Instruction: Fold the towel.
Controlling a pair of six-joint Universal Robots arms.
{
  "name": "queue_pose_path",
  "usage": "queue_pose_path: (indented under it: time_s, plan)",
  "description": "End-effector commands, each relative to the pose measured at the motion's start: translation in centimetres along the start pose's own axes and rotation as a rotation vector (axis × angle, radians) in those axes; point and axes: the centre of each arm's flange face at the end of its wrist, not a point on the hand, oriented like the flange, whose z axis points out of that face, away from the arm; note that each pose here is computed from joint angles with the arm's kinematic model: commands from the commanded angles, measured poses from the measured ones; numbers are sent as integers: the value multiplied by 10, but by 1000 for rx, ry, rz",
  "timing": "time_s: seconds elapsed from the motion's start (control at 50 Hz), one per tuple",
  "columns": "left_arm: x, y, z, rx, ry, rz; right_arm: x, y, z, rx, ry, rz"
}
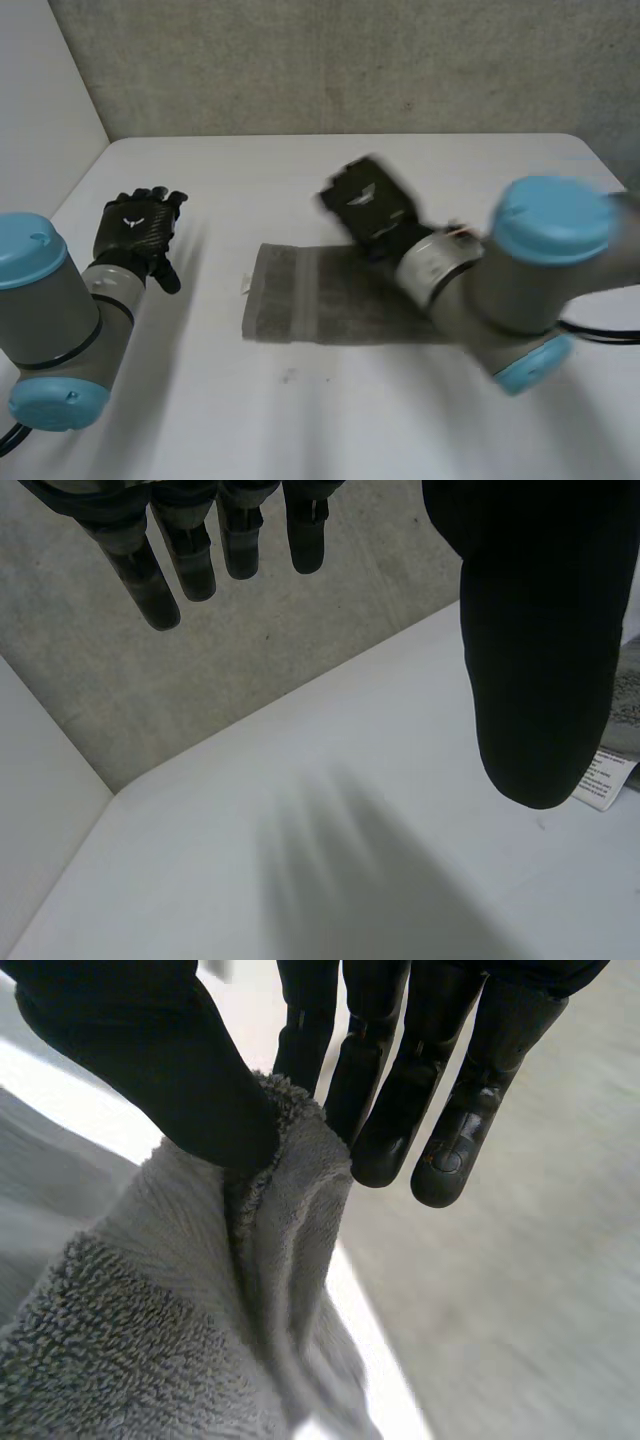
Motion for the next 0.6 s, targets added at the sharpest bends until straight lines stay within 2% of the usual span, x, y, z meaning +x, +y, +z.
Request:
queue_pose_path:
  time_s: [0.02, 0.06, 0.18, 0.26, 0.32, 0.46, 0.6]
  plan:
    - [1, 3, 1, -7, 3, 2, -78, 19, 8, 1, -214, 28]
    - [1, 4, 1, -10, 3, 3, -95, 28, 6, -21, -249, 32]
    - [2, 5, 1, -13, 4, 1, -88, 23, 9, -11, -225, 39]
    - [2, 5, 0, -15, 7, 2, -56, -2, 7, 5, -115, 76]
    - [3, 6, 0, -16, 9, 2, -34, -11, 0, -10, -34, 169]
    - [14, 4, -9, -11, 45, 8, 20, 15, -33, -166, 106, 414]
    - [57, -12, -33, 44, 178, -6, 31, 57, -66, -349, 150, 491]
